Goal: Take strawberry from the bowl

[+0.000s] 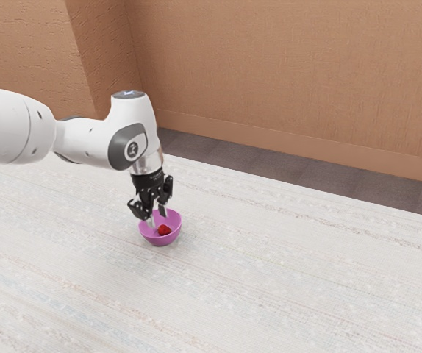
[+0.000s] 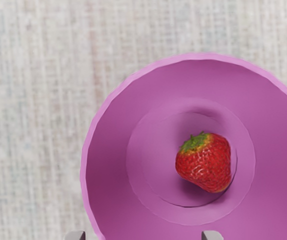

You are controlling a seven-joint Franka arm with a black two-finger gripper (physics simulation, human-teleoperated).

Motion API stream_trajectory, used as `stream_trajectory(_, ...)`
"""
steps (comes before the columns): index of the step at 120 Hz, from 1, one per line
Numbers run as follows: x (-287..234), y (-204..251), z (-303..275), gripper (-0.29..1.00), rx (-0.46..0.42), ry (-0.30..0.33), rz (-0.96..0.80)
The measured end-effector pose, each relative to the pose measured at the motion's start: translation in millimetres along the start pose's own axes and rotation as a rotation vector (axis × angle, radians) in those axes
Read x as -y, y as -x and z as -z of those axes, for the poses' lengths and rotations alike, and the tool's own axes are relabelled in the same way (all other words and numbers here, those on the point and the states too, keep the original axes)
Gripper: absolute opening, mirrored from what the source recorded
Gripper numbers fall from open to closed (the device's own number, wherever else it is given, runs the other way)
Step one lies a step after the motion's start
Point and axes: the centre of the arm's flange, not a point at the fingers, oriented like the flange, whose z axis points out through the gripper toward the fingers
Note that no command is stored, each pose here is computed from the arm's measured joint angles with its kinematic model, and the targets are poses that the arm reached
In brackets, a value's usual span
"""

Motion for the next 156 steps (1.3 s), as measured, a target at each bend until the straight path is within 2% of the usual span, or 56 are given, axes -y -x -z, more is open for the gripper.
stream_trajectory(22,-1,-8,-13,0.26,0.003,-0.008,0.047)
stream_trajectory(38,-10,-10,-6,0.26,0.002,0.019,0.069)
stream_trajectory(76,-21,-11,-29,0.26,-0.01,0.038,0.099)
stream_trajectory(156,-31,-16,-62,0.26,-0.024,0.017,0.131)
